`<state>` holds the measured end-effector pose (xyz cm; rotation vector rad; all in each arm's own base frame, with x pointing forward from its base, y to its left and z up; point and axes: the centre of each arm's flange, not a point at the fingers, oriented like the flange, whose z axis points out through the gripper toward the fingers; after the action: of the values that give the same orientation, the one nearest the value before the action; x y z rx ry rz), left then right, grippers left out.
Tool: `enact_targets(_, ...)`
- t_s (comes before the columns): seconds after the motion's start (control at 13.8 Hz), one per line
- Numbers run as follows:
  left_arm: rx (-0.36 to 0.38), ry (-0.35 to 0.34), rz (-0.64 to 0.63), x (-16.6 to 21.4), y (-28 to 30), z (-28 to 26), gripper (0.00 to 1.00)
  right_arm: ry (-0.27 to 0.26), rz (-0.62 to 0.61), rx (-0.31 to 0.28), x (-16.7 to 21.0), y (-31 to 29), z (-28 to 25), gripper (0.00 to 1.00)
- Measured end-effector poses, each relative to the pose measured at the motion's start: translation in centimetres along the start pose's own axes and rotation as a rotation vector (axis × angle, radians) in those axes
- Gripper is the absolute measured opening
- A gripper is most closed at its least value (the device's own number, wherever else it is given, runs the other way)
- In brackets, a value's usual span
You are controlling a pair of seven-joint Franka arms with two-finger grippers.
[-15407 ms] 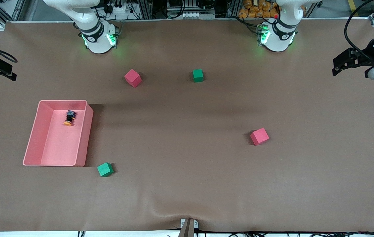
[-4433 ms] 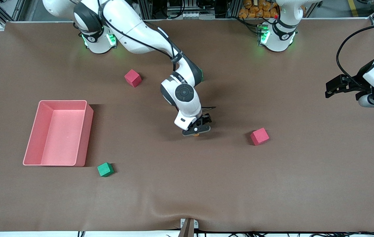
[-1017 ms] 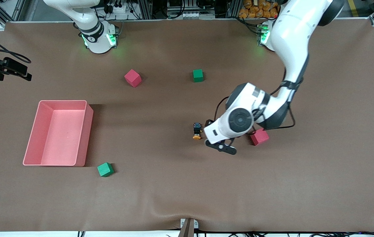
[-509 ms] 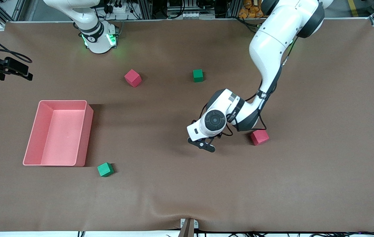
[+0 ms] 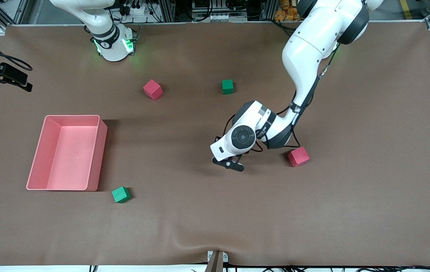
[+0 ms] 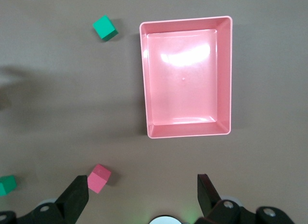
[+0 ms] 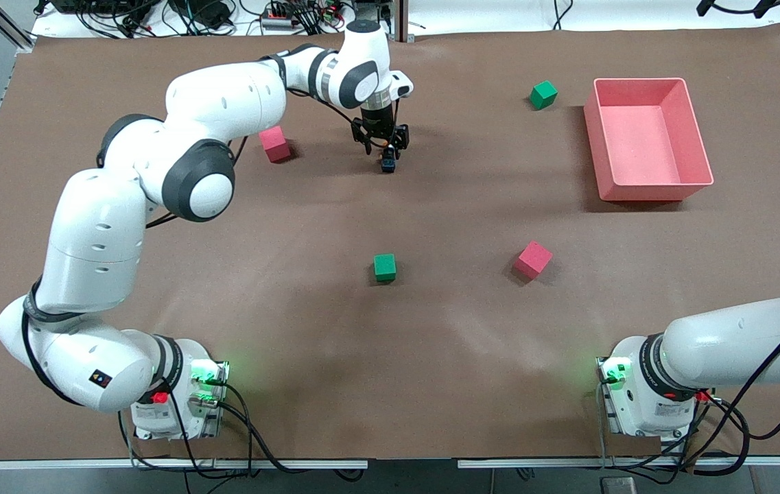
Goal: Place and upright button with both arms
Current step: 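Reach the left gripper to the upright yellow button, then close the left gripper on the button's base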
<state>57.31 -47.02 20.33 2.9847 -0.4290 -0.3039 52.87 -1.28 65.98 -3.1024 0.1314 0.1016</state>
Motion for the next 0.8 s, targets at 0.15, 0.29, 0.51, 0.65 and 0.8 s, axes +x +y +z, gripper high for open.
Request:
enact_targets(0.15, 0.016, 0.004, -0.032, -0.4, 0.9, 0.4, 0.80, 0.012, 0.017, 0.000, -0.4, 0.1, -1.2, 1.00)
enact_targets(0.29, 0.035, 0.011, -0.045, -0.6, 1.4, 0.6, 0.76, 0.008, 0.020, -0.009, -0.7, 0.2, -1.7, 1.00)
enact_targets(0.51, 0.045, 0.011, -0.061, -0.5, 1.2, 1.0, 0.69, -0.005, 0.026, -0.045, -0.9, 0.5, -1.6, 1.00)
enact_targets(0.65, 0.047, 0.007, -0.086, -0.6, 1.3, 1.5, 0.64, -0.017, 0.043, -0.075, -1.0, 1.1, -1.5, 1.00)
enact_targets(0.8, 0.047, 0.007, -0.097, -0.6, 1.5, 1.7, 0.59, -0.021, 0.052, -0.075, -1.0, 1.5, -1.4, 1.00)
